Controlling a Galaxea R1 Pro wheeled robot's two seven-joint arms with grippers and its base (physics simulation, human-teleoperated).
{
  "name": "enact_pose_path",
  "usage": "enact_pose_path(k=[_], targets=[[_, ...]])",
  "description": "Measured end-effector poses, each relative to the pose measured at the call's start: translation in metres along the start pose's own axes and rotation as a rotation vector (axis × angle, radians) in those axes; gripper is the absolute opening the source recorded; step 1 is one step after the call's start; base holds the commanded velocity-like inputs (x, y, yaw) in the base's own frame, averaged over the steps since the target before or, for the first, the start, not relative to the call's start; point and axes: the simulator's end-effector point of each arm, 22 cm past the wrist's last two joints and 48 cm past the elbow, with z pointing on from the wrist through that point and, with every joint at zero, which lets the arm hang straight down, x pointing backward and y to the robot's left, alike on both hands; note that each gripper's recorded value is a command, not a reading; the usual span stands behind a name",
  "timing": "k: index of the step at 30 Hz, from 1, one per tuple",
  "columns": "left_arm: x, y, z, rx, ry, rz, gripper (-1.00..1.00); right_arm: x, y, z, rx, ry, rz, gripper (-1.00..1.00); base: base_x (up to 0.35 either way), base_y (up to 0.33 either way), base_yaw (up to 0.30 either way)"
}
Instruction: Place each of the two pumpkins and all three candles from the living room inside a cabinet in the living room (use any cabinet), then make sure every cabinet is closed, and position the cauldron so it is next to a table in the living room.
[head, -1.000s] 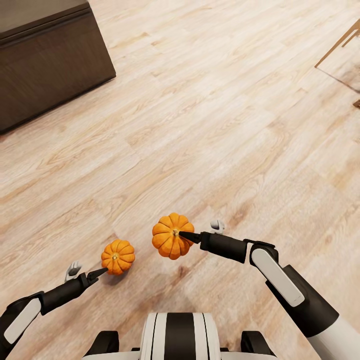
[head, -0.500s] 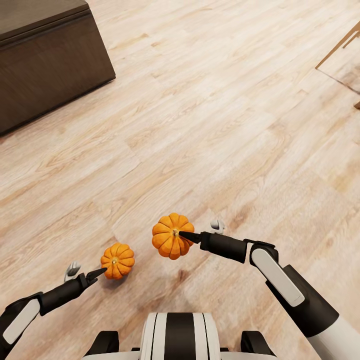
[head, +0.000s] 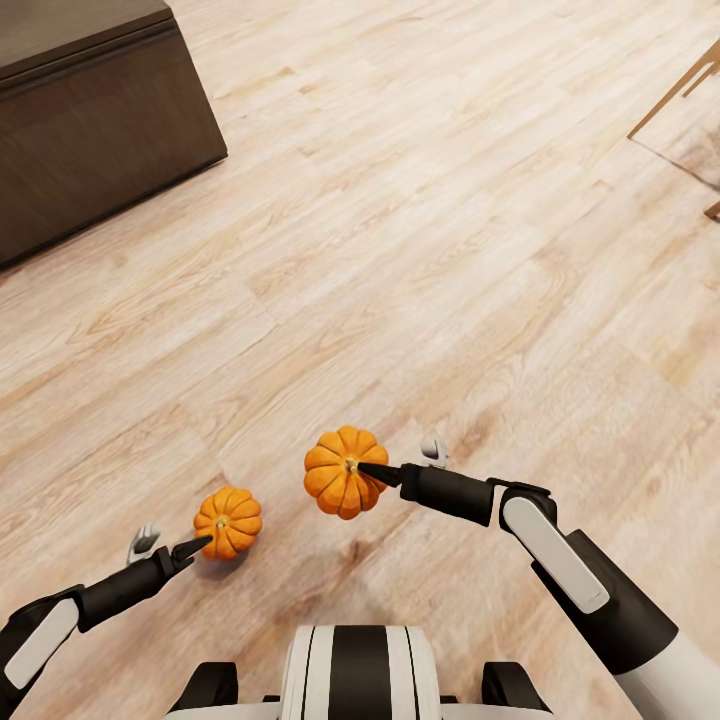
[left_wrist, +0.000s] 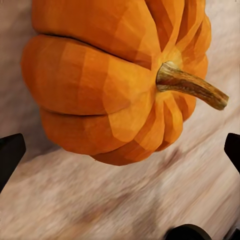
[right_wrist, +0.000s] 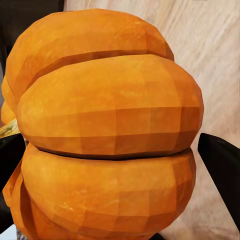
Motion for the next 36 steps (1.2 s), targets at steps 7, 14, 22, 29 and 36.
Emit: enact_pose_path(k=[7,14,22,29,36], targets=[[-0.001,0.002,-0.001,-0.005,-0.002,0.0,1.0,0.0,0.0,0.0,-0.001,0.0,0.001,-1.0,0.028,0.039,0.0],[-0.002,0.007,-0.003,-0.022,-0.005,-0.001,1.0,0.0,0.0,0.0,0.0,0.0,0.001,-1.0,0.001,0.008,0.0],[-0.007,0.018,-0.005,-0.037,-0.028,-0.025,1.0,0.004,-0.008,0.003,0.005,0.007,0.013,-1.0,0.0,0.0,0.0],[-0.002,0.025,-0.002,-0.045,-0.018,-0.034,1.0,0.009,-0.016,0.006,0.009,0.015,0.026,-1.0,0.0,0.0,0.0],[0.003,0.032,0.0,-0.055,-0.007,-0.043,1.0,0.013,-0.023,0.008,0.013,0.022,0.04,-1.0,0.0,0.0,0.0]])
